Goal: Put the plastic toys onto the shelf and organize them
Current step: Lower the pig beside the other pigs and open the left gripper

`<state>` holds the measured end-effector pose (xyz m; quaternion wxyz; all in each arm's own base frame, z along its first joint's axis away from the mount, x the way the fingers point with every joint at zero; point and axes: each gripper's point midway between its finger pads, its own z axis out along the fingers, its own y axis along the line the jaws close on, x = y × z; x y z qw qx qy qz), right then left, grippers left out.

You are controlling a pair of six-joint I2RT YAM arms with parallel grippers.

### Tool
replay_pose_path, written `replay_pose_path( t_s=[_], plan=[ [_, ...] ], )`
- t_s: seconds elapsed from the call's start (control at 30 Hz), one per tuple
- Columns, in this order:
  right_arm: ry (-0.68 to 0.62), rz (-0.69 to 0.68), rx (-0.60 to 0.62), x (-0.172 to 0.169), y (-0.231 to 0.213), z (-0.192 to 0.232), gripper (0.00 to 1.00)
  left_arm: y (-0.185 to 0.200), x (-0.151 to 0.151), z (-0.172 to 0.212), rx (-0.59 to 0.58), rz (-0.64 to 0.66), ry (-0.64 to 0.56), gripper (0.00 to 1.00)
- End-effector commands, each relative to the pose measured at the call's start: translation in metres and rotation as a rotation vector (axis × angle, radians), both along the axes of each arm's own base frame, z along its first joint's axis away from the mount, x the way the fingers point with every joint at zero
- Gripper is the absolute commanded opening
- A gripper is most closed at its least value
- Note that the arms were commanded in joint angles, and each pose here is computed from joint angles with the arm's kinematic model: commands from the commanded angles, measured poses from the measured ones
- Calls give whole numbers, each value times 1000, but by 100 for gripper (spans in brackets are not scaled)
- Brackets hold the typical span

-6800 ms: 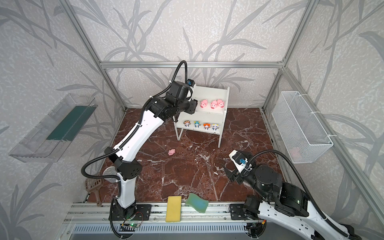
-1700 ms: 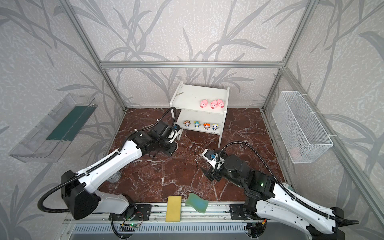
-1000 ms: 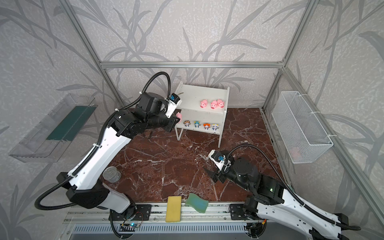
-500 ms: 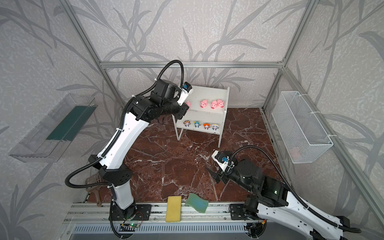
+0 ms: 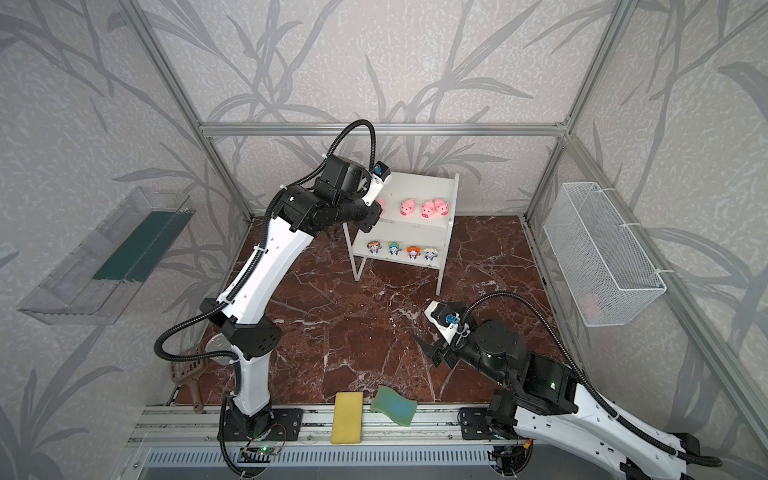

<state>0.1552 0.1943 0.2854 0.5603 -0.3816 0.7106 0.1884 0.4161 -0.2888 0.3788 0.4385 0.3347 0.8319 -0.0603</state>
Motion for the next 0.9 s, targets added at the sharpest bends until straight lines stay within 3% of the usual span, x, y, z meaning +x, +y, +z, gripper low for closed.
replay_pose_path(
  t_s=[0.0,0.43,0.87],
  plan=[
    [-2,-6,4,0,-2,0,90,2,6,6,13,-4,-34,26],
    [-3,-5,4,0,-1,-1,90,2,20,0,11,9,-42,27],
    [-2,-7,4,0,-1,-2,90,1,25,-1,8,11,-51,38]
  ],
)
